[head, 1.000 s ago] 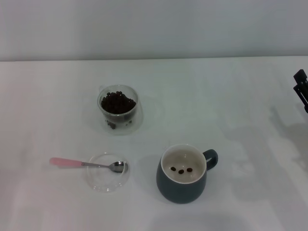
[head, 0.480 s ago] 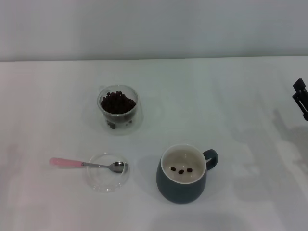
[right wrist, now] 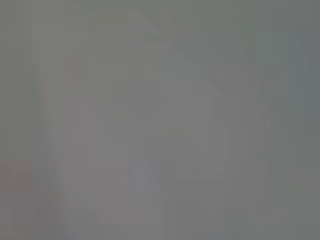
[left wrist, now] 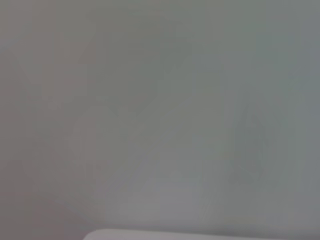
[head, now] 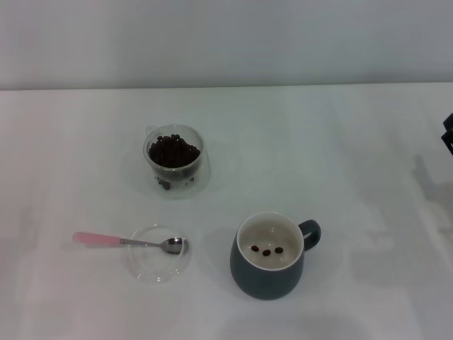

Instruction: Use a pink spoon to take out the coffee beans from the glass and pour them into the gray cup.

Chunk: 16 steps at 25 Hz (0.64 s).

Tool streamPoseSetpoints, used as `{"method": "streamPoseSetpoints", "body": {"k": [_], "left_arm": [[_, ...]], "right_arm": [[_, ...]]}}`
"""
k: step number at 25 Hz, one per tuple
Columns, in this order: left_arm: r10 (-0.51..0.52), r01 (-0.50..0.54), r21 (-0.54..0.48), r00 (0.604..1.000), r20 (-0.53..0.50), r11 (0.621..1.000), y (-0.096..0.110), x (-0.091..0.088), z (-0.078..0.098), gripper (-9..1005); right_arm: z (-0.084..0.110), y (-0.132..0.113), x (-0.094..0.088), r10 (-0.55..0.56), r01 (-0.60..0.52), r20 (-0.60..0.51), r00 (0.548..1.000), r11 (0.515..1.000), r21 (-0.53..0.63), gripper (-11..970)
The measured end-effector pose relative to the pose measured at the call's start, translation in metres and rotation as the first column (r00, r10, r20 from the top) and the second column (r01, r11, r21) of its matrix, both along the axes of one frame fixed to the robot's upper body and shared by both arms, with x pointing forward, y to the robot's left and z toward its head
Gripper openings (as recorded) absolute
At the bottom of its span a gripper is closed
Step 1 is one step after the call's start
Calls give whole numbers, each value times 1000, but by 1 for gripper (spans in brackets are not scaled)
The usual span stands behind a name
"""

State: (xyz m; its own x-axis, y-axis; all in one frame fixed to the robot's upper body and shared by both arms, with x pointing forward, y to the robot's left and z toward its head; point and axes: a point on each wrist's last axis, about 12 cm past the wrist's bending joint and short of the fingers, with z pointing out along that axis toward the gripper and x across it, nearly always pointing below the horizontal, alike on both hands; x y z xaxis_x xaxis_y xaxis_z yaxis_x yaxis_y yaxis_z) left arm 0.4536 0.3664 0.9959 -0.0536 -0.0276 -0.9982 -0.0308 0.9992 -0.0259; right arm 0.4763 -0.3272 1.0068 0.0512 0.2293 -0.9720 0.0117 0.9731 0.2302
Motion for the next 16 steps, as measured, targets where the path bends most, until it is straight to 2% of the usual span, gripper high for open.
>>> {"method": "streamPoseSetpoints", "body": {"k": [7,16], "left_arm": [[-31,31,-32,999,27,999,-7,14,6,799],[-42,47,-80,997,61,996,-10,9,8,799]], "right_arm": [[-3,-2,4,-9,9,-36,999,1000,0,860],[1,-9,0,-19,19,0,1000,1000,-20,860]]}}
